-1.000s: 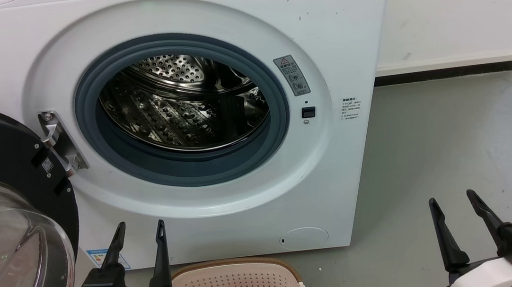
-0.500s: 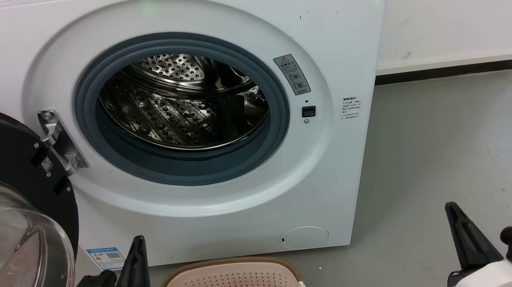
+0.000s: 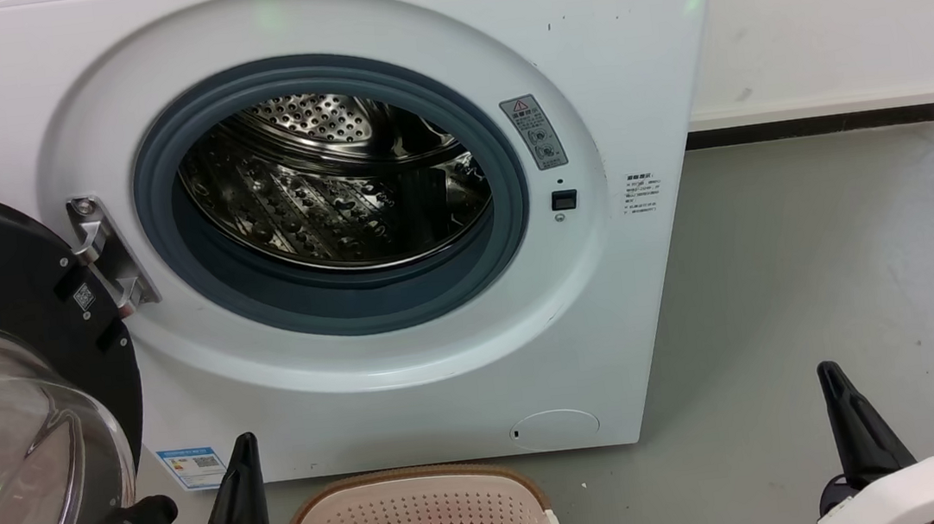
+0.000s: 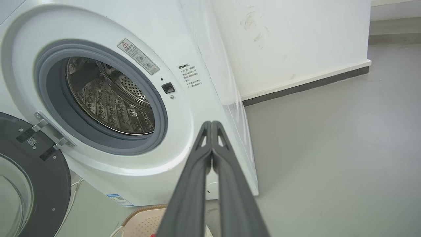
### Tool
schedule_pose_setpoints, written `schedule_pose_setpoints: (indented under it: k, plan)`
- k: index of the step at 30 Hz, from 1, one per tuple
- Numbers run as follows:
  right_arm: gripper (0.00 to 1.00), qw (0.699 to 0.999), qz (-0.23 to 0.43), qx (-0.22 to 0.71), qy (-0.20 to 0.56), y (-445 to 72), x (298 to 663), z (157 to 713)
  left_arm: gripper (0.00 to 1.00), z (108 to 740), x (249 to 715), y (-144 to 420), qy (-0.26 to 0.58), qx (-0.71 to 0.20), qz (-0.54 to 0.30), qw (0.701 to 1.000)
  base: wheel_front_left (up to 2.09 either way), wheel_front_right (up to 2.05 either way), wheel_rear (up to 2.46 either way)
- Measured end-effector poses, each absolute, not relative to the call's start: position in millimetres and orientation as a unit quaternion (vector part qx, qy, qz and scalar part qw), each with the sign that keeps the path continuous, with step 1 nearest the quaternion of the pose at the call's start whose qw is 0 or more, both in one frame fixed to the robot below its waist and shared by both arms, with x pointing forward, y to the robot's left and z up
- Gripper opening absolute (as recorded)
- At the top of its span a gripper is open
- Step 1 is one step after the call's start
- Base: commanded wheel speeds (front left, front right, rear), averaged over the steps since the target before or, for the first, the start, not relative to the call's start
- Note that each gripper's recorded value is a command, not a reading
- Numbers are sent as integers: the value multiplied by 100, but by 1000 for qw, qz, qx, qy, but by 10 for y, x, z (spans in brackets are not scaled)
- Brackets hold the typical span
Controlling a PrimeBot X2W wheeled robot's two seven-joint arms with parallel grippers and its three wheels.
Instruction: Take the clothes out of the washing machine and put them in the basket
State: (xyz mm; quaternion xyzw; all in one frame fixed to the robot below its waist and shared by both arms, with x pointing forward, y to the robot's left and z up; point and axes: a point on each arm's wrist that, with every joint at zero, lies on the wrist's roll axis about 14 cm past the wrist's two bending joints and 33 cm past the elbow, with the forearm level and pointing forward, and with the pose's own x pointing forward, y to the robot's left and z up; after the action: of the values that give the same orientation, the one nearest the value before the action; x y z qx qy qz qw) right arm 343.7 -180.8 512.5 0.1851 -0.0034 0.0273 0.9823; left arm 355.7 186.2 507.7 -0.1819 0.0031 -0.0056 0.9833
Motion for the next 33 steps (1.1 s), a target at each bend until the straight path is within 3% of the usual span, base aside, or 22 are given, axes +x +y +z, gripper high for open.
schedule_pose_setpoints:
  k: [33]
  plan:
    - [0,906,8,424,7,-1903,3607,5079,0,5014,3689,1936,23,-422,13,906,0,0,0]
